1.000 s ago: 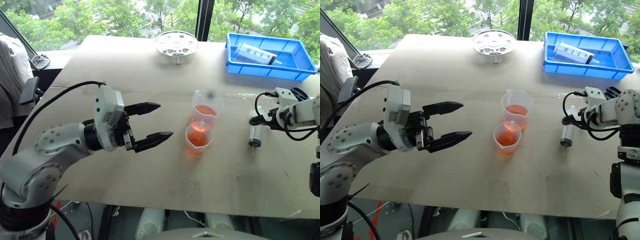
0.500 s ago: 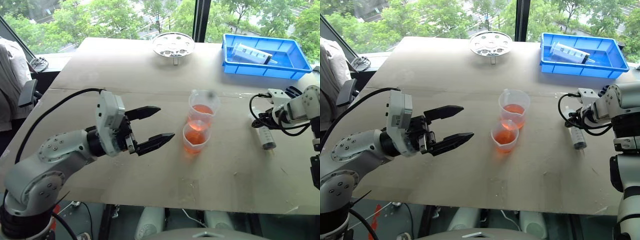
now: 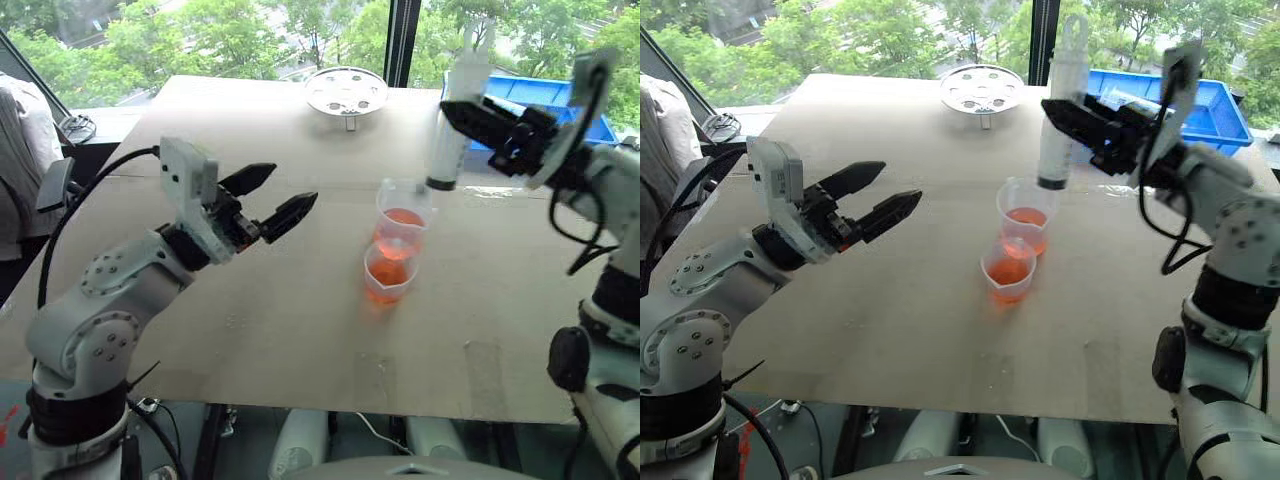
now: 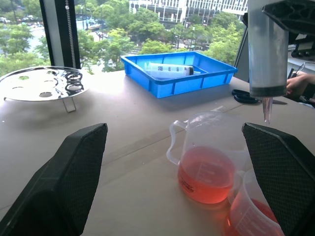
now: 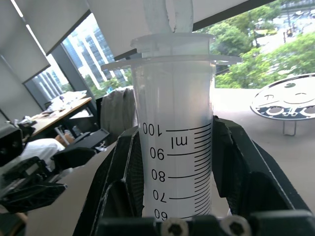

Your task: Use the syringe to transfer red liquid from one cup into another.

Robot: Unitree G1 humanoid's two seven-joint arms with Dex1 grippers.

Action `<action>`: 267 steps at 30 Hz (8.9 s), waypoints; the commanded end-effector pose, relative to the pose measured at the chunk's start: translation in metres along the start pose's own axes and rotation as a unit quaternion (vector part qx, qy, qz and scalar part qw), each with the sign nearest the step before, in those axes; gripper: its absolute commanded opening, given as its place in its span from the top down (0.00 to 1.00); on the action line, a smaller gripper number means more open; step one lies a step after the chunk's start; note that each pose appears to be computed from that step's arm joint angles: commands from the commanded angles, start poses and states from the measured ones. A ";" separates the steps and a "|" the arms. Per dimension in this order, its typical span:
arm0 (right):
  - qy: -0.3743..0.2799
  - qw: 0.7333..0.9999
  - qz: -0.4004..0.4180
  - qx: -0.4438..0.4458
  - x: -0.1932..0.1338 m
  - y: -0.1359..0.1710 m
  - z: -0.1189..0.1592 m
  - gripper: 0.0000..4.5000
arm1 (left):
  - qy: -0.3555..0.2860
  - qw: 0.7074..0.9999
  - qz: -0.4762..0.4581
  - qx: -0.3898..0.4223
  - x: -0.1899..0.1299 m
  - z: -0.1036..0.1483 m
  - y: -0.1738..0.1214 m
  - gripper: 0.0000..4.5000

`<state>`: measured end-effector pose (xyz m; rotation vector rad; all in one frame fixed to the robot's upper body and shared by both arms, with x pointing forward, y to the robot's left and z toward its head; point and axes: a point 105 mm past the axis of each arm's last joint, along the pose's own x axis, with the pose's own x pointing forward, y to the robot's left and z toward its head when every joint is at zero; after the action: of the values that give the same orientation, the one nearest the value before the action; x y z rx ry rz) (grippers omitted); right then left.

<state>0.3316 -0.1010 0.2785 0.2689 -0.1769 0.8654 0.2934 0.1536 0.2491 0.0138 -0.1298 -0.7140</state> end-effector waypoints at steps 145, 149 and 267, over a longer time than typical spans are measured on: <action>0.008 0.991 0.006 -0.130 0.024 0.032 -0.089 0.67 | -0.007 0.952 -0.241 0.188 0.141 0.043 -0.025 1.00; 0.012 0.992 0.008 -0.129 0.024 0.033 -0.091 0.67 | -0.013 0.954 -0.232 0.191 0.142 0.049 -0.021 1.00; -0.017 0.990 0.111 -0.089 -0.019 0.062 -0.062 0.68 | -0.022 0.952 -0.259 0.165 0.083 0.062 -0.054 0.20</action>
<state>0.2828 -0.0628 0.2096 0.1264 -0.2517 1.0209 0.3156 0.0650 0.3068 0.3041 -0.2364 -1.2186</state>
